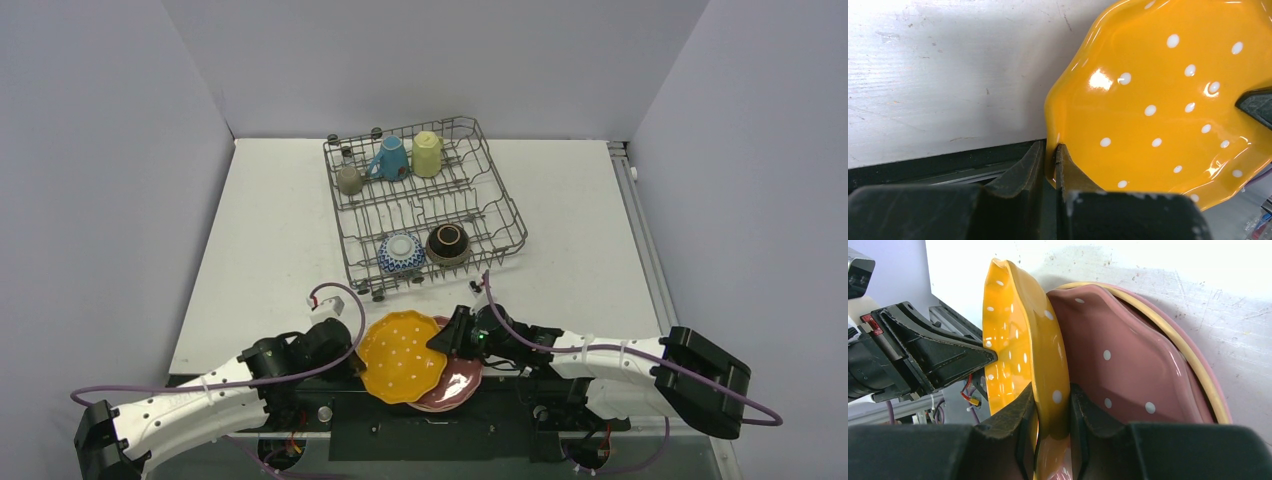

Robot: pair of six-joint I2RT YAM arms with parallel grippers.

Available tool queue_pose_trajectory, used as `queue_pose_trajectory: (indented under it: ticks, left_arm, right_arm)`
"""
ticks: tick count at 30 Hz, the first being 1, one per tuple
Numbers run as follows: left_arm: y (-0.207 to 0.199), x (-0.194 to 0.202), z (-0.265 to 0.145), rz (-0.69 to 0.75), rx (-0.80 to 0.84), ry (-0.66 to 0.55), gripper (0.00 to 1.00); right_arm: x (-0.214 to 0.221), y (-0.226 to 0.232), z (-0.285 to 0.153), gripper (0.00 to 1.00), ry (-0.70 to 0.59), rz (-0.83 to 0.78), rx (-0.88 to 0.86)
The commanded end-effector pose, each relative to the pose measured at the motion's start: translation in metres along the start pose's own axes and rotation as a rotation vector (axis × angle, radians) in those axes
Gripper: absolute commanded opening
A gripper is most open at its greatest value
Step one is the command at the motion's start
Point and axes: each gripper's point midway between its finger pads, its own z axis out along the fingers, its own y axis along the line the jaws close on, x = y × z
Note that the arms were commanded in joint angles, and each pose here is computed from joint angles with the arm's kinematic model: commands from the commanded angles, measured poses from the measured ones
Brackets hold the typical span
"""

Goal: Load the mixed dishes into the dish rack
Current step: Pick up the plate from the corner of the board.

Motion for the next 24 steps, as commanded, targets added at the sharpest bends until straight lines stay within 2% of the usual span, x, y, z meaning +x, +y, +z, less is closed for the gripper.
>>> queue_pose_trajectory:
  ticks: [1, 7, 9, 16, 24]
  left_arm:
    - [-0.045, -0.020, -0.008, -0.021, 0.149, -0.057, 0.00]
    - [-0.048, -0.027, -0.017, -0.016, 0.148, -0.082, 0.23]
    - [-0.050, -0.029, -0.019, -0.012, 0.150, -0.087, 0.27]
    - [-0.057, -0.034, -0.024, -0.005, 0.163, -0.093, 0.34]
    - [-0.067, -0.047, -0.036, 0.030, 0.167, -0.130, 0.48]
  right_arm:
    - [-0.001, 0.057, -0.012, 0.00, 0.011, -0.030, -0.221]
    - [-0.006, 0.064, -0.016, 0.00, -0.007, -0.036, -0.236]
    - [-0.009, 0.068, -0.019, 0.00, -0.019, -0.044, -0.243]
    - [-0.021, 0.072, -0.030, 0.00, -0.057, -0.056, -0.237]
    - [-0.038, 0.072, -0.046, 0.00, -0.110, -0.068, -0.226]
